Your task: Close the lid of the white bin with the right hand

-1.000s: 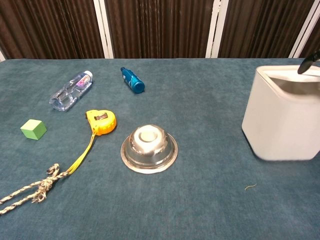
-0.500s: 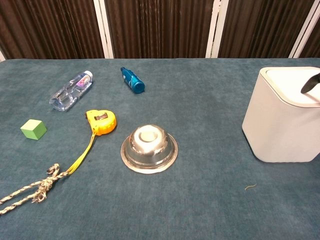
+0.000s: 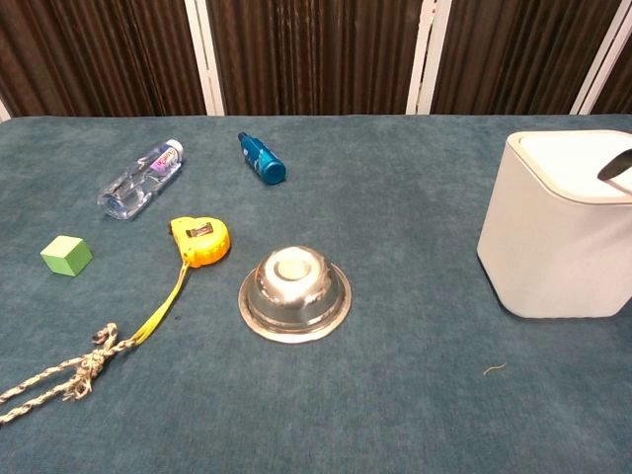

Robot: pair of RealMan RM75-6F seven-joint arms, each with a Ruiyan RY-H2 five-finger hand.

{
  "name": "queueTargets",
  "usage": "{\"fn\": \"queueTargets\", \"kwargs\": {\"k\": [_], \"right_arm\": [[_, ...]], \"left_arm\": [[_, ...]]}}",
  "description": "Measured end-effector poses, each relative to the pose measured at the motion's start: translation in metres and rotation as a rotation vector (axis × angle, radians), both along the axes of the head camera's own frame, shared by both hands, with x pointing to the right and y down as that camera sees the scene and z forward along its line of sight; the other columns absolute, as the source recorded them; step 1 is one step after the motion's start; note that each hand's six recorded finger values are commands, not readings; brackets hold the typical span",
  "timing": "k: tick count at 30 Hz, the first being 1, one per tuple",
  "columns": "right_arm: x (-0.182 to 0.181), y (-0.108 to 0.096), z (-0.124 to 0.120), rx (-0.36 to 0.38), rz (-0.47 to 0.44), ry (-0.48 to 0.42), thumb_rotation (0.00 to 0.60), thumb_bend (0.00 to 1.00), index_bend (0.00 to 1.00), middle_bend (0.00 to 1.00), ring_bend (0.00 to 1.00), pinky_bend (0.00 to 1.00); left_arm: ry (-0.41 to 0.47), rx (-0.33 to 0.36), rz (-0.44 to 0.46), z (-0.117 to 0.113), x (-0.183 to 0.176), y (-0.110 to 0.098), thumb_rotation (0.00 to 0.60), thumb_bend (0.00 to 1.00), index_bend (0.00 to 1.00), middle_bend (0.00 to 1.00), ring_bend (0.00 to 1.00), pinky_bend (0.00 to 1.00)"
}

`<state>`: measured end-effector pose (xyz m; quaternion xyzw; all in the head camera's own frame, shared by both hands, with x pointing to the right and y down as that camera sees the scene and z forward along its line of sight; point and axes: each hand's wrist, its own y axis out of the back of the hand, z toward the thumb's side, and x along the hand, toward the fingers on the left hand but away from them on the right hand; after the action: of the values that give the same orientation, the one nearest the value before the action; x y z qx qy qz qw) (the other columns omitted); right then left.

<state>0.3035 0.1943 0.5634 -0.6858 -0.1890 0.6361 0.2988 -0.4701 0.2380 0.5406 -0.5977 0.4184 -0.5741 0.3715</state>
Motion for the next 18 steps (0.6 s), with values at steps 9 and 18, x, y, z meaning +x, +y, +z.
{"fn": "queueTargets", "kwargs": {"k": [9, 18], "right_arm": [[0.007, 0.005, -0.042, 0.199, -0.061, -0.098, 0.600, 0.46, 0.18, 0.30, 0.26, 0.61], [0.070, 0.021, -0.047, 0.443, 0.014, 0.025, 0.600, 0.30, 0.04, 0.10, 0.01, 0.07]], "left_arm": [[-0.001, -0.009, 0.001, 0.003, 0.000, -0.001, 0.600, 0.46, 0.28, 0.15, 0.05, 0.21], [0.003, -0.002, 0.020, 0.002, 0.006, 0.001, 0.600, 0.46, 0.28, 0.15, 0.05, 0.21]]}}
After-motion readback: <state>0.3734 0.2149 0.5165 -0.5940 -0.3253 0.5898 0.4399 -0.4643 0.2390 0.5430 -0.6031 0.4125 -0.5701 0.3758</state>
